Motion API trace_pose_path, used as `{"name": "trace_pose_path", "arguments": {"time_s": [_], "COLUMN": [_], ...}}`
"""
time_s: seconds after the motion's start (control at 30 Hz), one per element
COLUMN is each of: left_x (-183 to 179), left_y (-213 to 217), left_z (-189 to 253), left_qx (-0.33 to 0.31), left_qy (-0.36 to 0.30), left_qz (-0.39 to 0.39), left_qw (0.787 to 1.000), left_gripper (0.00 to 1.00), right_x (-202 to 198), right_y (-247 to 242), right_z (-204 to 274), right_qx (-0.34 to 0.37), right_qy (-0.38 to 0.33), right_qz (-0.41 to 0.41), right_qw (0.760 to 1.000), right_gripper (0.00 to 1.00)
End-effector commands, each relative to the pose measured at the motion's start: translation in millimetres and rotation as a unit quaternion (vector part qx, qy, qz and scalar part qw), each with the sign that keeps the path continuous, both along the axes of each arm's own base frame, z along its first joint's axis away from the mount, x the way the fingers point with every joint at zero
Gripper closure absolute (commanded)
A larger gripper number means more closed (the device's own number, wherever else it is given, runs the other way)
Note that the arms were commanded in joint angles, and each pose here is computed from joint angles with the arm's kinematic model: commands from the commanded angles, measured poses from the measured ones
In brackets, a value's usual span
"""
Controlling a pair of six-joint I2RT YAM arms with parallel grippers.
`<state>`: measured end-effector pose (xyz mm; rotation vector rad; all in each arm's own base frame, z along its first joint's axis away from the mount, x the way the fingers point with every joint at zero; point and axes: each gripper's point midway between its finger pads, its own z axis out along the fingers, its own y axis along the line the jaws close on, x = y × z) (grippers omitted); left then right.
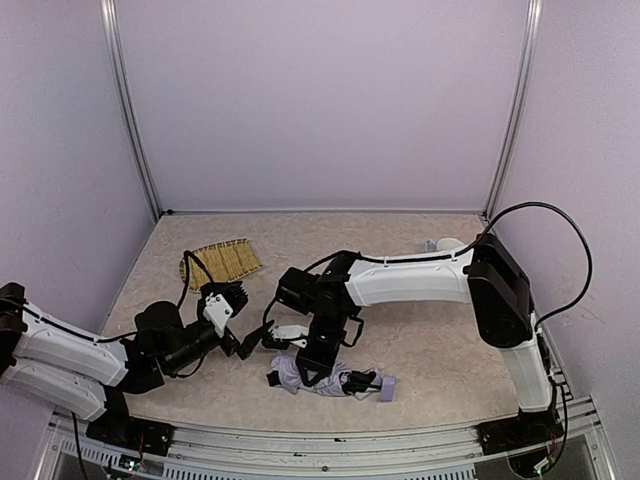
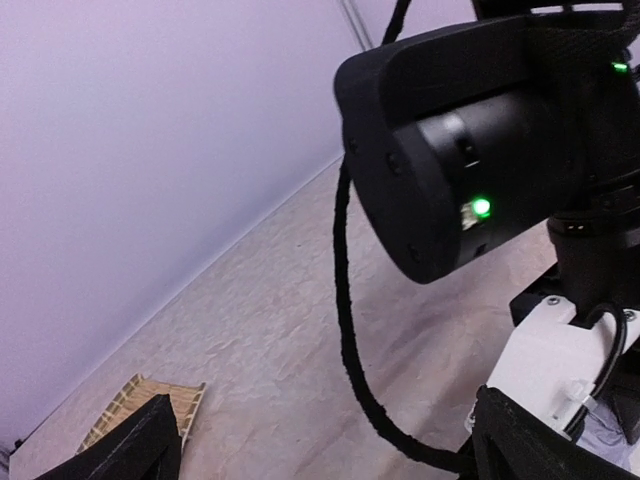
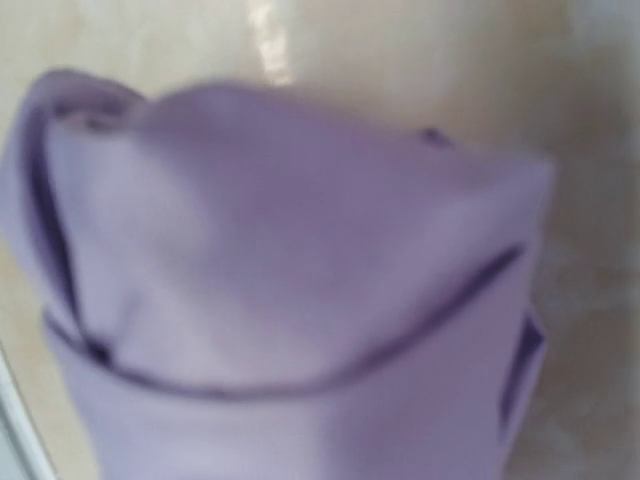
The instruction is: Put away the umbrella
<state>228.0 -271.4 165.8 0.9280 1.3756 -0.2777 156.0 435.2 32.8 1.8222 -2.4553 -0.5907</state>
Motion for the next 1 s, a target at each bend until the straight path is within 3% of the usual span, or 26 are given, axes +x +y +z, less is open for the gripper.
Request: {"name": "trace_pose_path", "arguments": {"time_s": [0.0, 0.07, 0.13, 0.23, 0.33, 0.4, 0.5, 0.63, 0.87, 0.97], "left_x": [33.0, 46.2, 50.9, 40.8, 13.6, -2.7, -26.3, -34.6, -26.3, -27.0], "left_y": [44.4, 67.4, 76.8, 61.8, 17.6, 1.6, -0.7, -16.0, -41.2, -49.4], "left_z": [22.8, 35.5, 52.9, 85.2, 113.6, 136.1, 170.4, 183.0, 186.9, 189.1], "left_qx": [-0.042, -0.064, -0.084, -0.124, -0.145, -0.175, -0.220, -0.216, -0.205, -0.204], "left_qy": [-0.026, -0.030, -0.038, -0.054, -0.050, -0.044, -0.069, -0.067, -0.050, -0.048], "left_qz": [0.158, 0.226, 0.253, 0.192, 0.028, -0.050, -0.130, -0.196, -0.238, -0.258], "left_qw": [0.986, 0.972, 0.963, 0.972, 0.988, 0.982, 0.964, 0.954, 0.948, 0.943], "left_gripper": [0.01, 0.01, 0.01, 0.01, 0.01, 0.01, 0.01, 0.01, 0.02, 0.08], "right_x": [46.5, 88.0, 133.7, 177.1, 153.5, 123.0, 91.9, 78.8, 60.8, 63.0], "right_y": [10.9, 29.2, 41.7, 50.1, 48.3, 37.7, 20.1, 20.3, 19.0, 23.8], "right_z": [30.7, 78.3, 137.9, 234.7, 309.1, 334.3, 351.4, 345.4, 331.3, 319.1], "right_qx": [0.018, 0.094, 0.191, 0.362, 0.528, 0.607, 0.667, 0.676, 0.679, 0.666], "right_qy": [-0.090, -0.144, -0.198, -0.272, -0.321, -0.338, -0.351, -0.328, -0.293, -0.289], "right_qz": [-0.009, -0.035, -0.072, -0.105, -0.054, -0.006, 0.036, 0.064, 0.101, 0.100], "right_qw": [0.996, 0.985, 0.959, 0.885, 0.784, 0.719, 0.657, 0.657, 0.665, 0.680], "right_gripper": [1.00, 1.00, 1.00, 1.00, 1.00, 1.00, 1.00, 1.00, 1.00, 1.00]}}
